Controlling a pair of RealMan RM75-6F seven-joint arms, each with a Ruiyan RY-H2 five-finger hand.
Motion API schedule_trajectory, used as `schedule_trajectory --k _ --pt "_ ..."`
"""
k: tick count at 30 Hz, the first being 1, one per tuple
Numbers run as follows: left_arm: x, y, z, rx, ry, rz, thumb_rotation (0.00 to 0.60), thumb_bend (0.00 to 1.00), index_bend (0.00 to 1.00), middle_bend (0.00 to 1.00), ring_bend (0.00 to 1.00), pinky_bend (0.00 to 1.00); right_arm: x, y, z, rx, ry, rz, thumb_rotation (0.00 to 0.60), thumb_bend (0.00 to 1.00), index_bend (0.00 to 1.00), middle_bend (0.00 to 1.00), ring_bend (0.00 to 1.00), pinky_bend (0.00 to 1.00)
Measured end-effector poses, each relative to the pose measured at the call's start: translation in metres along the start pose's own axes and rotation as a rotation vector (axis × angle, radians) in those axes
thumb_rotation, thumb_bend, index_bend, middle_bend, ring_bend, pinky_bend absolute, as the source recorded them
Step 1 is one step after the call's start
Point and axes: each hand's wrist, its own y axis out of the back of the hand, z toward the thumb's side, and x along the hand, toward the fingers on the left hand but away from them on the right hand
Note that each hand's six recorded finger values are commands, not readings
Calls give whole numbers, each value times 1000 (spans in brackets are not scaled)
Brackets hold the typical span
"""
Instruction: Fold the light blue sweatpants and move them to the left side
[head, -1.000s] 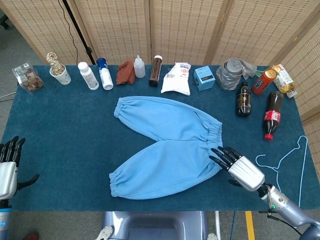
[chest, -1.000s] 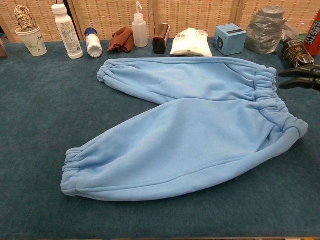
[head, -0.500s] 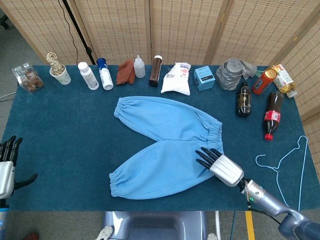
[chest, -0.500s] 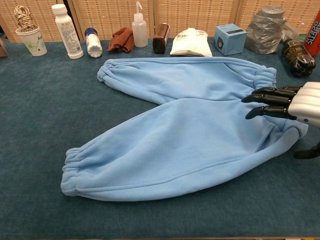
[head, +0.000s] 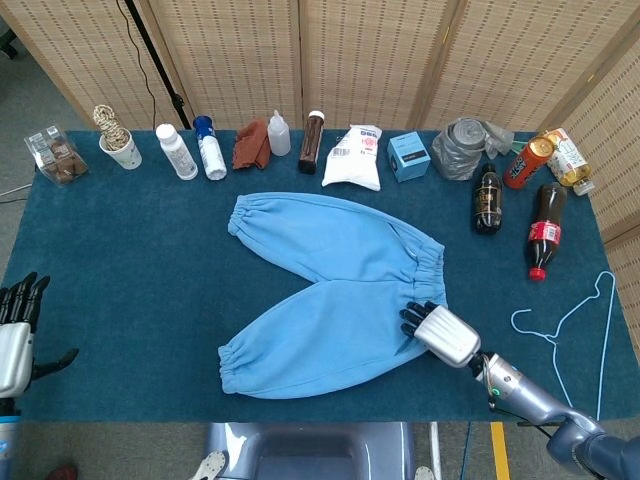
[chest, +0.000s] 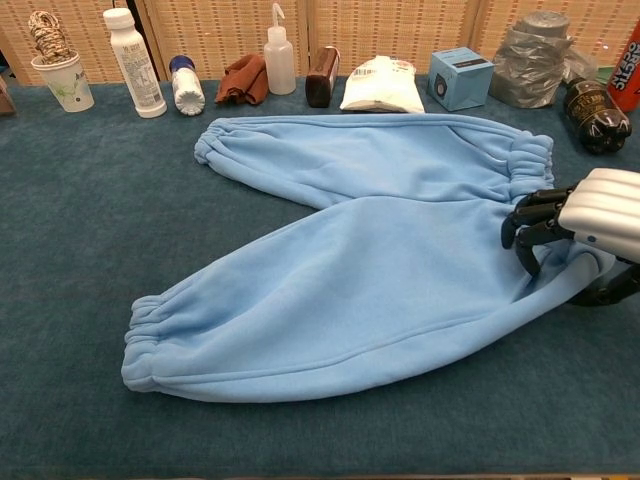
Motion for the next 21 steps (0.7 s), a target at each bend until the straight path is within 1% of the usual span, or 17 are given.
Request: schedule_trajectory --k 4,6,10,13,14,16,19,21 --pt "0 -4 8 1 -39 -11 600 0 0 0 0 0 -1 3 -1 -52 6 -34 600 663 658 470 395 620" --pt "0 -7 14 3 -71 -22 600 0 0 0 0 0 -1 5 -2 -79 8 -50 600 697 661 475 400 623" --pt "0 -14 29 9 -156 -33 600 0 0 0 0 12 -2 7 -5 -136 8 -69 600 700 663 481 402 626" --pt "1 -20 45 12 -245 -28 600 0 0 0 0 86 -2 8 -7 -190 -1 -73 600 701 664 484 404 627" --pt "1 -23 52 13 -289 -27 600 0 0 0 1 109 -2 8 -8 -209 -5 -72 600 702 664 484 404 627" --pt "2 -30 64 18 -364 -30 600 0 0 0 15 127 -3 9 -10 -251 -18 -70 600 702 664 484 404 627" --pt "2 -45 85 29 -505 -55 600 0 1 3 55 150 -3 10 -13 -296 -37 -65 600 707 664 484 404 627" --pt "2 -58 101 37 -605 -83 600 0 19 21 82 171 -3 10 -15 -320 -47 -61 600 711 664 484 404 627"
